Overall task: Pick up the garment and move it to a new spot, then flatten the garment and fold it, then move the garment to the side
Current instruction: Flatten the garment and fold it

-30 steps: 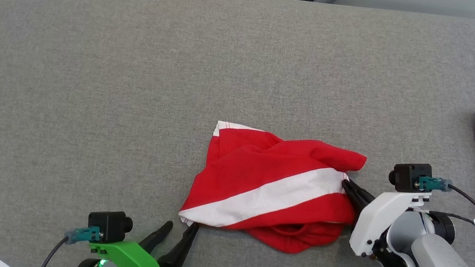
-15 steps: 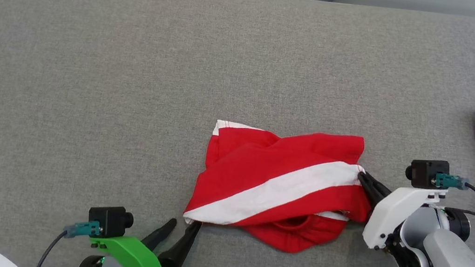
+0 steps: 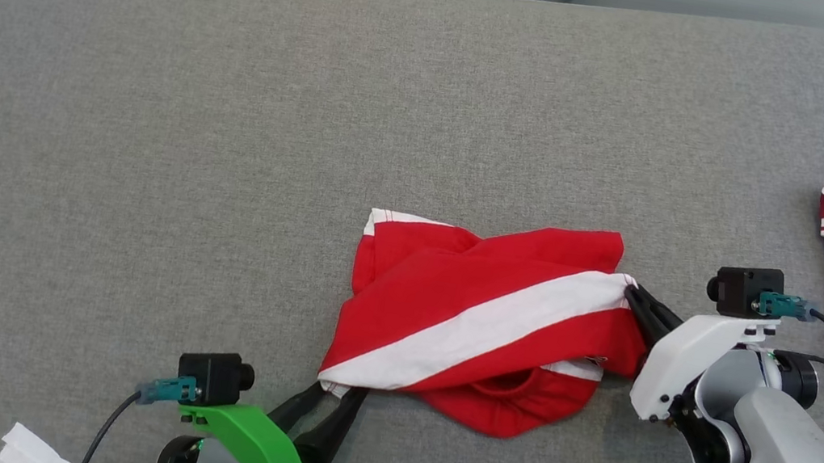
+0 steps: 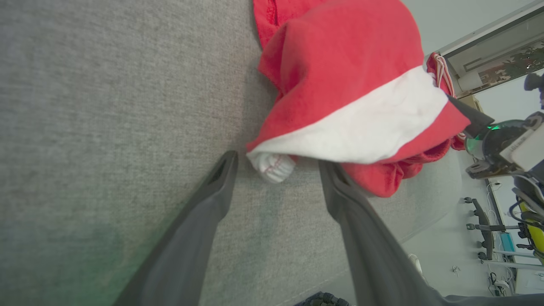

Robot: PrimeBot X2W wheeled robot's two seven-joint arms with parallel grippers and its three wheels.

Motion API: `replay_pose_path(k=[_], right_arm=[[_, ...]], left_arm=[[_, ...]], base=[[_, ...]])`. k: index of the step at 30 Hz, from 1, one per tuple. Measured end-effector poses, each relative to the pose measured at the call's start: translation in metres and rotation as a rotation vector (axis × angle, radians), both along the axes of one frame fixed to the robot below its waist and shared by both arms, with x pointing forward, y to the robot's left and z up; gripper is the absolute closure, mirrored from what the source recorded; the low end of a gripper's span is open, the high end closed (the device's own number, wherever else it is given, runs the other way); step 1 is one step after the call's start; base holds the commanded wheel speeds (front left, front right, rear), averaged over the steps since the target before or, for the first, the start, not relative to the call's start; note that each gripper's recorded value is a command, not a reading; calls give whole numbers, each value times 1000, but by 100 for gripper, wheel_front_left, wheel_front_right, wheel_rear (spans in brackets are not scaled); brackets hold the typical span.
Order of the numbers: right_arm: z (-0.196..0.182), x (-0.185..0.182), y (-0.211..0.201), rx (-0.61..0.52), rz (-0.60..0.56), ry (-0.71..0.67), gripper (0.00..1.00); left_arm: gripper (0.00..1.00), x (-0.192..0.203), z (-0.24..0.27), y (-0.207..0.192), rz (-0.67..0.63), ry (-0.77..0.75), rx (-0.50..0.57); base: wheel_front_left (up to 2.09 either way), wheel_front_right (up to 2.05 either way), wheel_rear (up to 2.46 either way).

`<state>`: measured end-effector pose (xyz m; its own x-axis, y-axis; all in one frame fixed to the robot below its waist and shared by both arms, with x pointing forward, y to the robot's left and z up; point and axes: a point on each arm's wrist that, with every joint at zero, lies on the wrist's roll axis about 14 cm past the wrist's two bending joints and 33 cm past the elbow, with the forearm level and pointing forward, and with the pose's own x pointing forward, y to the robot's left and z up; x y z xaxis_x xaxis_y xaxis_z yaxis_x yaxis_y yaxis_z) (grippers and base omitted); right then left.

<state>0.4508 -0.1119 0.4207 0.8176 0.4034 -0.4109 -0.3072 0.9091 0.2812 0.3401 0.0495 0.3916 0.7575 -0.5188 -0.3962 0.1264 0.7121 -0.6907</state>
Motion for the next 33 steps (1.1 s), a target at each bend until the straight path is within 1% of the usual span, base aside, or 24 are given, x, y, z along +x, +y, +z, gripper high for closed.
replay_pose_path(k=[1,2,3,6,9,14,15,20,24,26,29,31,33], right_arm=[[0,0,0,0,0,-1,100],[1,1,0,1,-2,-5,100],[1,1,-1,1,-3,-8,100],[6,3,-5,-2,-9,-29,100],[16,7,-7,4,-13,-63,100],[82,21,-18,90,-27,-221,100],[82,21,-18,90,-27,-221,100],[153,25,-46,151,-58,-378,100],[202,30,-59,180,-55,-473,100],[227,37,-63,177,-49,-521,100],[263,54,-69,206,-63,-593,100],[278,70,-72,190,-73,-625,100],[285,89,-70,212,-86,-632,100]], left_arm=[[52,1,1,0,0,-5,-3],[73,2,1,-1,-3,-12,1],[100,2,2,-1,-8,-20,5],[100,1,6,-3,-35,-39,13],[100,3,16,-3,-43,-64,-9],[100,5,82,-2,-176,-219,-56],[100,5,82,-2,-176,-219,-56],[100,4,151,8,-311,-378,-44],[100,10,199,6,-445,-476,9],[100,21,219,6,-499,-512,51],[100,51,242,8,-543,-560,155],[100,81,252,12,-533,-575,223],[100,113,258,14,-517,-580,280]], base=[[0,0,0],[0,0,0],[0,0,0],[0,0,0],[0,0,0],[0,0,0],[0,0,0],[0,0,0],[0,0,0],[0,0,0],[0,0,0],[0,0,0],[0,0,0]])
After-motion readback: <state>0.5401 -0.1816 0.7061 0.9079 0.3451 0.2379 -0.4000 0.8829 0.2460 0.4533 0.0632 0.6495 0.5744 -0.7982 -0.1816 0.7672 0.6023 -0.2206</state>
